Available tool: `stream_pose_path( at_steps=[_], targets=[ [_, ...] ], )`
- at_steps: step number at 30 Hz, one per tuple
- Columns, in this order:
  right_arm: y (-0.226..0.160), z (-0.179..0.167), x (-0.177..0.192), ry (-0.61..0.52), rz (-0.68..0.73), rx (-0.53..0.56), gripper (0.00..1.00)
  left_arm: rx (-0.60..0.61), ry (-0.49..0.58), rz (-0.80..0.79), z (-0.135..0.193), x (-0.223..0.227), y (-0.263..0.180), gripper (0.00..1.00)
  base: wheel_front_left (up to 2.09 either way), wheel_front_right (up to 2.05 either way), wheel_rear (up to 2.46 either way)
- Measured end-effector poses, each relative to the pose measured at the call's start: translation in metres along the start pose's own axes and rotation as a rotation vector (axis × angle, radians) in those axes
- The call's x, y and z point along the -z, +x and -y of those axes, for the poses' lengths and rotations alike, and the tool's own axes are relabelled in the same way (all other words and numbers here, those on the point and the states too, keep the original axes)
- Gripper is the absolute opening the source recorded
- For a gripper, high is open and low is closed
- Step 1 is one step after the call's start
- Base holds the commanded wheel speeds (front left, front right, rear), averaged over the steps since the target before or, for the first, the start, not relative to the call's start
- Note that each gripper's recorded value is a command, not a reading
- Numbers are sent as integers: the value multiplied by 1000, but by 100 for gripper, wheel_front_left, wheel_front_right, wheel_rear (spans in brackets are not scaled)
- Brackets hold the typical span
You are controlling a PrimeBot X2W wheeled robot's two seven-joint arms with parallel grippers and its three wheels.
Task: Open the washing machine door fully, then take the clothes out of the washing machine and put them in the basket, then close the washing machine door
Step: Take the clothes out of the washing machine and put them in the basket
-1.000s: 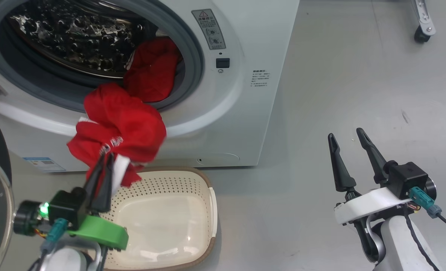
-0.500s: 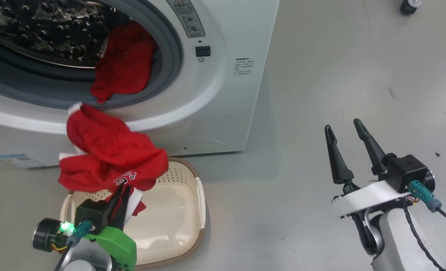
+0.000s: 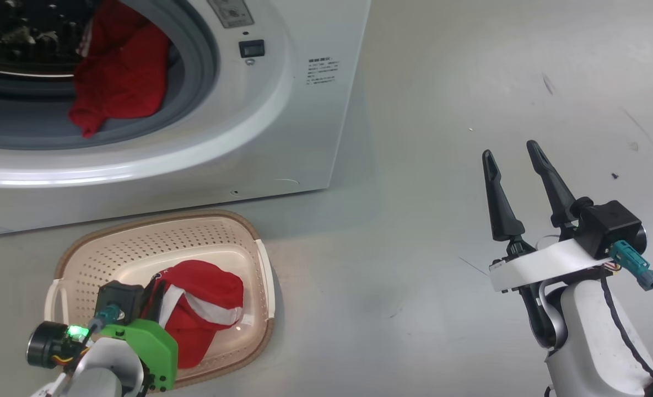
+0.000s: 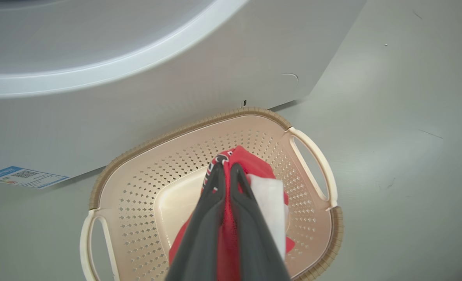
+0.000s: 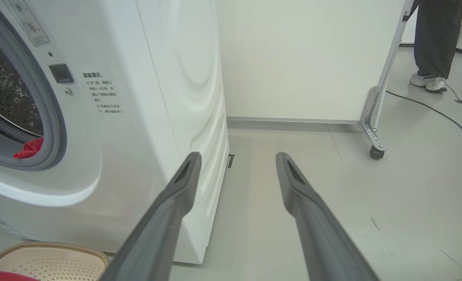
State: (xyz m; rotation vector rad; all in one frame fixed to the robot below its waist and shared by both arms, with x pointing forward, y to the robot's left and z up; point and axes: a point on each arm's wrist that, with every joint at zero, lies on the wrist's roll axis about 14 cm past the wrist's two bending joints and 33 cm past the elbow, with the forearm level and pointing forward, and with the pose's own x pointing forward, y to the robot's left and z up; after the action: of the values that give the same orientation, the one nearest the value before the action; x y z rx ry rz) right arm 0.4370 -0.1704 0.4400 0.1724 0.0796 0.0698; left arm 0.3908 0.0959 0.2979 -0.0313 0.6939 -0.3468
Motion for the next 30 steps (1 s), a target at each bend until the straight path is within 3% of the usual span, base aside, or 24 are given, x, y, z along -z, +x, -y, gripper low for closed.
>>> stream_pose_path(
  at_steps=[14, 29, 30],
  targets=[
    [3, 27, 15, -6, -39, 70, 100, 42, -6, -39, 7, 3, 48, 0, 0, 0, 0],
    [7, 43, 21, -19, -50, 110, 100, 16, -48, -192, 3, 55, 55, 0, 0, 0, 0],
    [8, 43, 21, -19, -50, 111, 100, 14, -49, -196, 3, 57, 55, 17, 0, 0, 0]
  ],
)
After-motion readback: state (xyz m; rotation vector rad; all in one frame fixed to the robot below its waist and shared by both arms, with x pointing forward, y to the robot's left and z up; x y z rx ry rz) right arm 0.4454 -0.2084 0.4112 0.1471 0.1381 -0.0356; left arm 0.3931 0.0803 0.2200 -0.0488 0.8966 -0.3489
